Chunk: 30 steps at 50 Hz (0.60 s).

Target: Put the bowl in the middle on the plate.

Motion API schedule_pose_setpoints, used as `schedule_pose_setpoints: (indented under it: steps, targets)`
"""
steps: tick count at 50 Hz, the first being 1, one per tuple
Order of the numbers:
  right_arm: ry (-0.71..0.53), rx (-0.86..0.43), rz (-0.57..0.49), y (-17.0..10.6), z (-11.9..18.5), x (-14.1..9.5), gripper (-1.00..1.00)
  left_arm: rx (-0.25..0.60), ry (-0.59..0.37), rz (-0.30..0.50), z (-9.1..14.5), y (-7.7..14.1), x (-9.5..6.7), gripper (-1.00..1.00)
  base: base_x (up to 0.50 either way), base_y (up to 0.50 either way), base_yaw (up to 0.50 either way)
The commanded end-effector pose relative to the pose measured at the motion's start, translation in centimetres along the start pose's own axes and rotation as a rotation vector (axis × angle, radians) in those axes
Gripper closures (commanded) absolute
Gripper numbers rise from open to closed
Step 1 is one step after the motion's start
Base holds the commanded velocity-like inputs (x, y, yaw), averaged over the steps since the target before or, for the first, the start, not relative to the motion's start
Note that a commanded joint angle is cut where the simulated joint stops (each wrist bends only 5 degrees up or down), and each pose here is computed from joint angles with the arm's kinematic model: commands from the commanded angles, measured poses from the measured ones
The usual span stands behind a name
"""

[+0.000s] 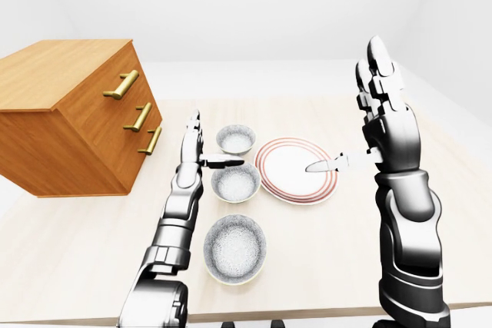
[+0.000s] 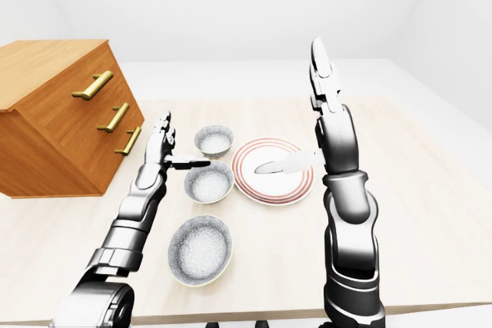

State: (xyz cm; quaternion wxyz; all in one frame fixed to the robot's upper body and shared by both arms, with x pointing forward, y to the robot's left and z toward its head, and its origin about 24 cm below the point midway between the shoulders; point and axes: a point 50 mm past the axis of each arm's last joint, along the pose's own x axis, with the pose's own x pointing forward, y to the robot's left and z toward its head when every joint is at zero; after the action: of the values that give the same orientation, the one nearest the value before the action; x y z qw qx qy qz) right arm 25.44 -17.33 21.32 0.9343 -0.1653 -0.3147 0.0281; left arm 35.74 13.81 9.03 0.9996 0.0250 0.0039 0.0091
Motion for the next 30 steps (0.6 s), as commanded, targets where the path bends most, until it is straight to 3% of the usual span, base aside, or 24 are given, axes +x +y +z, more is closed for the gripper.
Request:
schedule_pose_setpoints:
  steps: [1,13,30]
  targets:
    - [0.005,-0.001,0.002,0.0,-0.1,-0.1,-1.00,0.006,0.117,0.042,-1.8,0.8,1.0,-1.00,0.00,0.00,0.00]
    - [-0.003,-0.002,0.007,0.1,0.1,-0.1,-1.00,0.041,0.170,0.116,-2.6,2.2,1.4,-1.00,0.00,0.00,0.00]
    - [0.007,-0.001,0.009,0.3,-0.1,-0.2,-1.00,0.061,0.255,0.104,-5.0,1.8,1.4,-1.00,0.00,0.00,0.00]
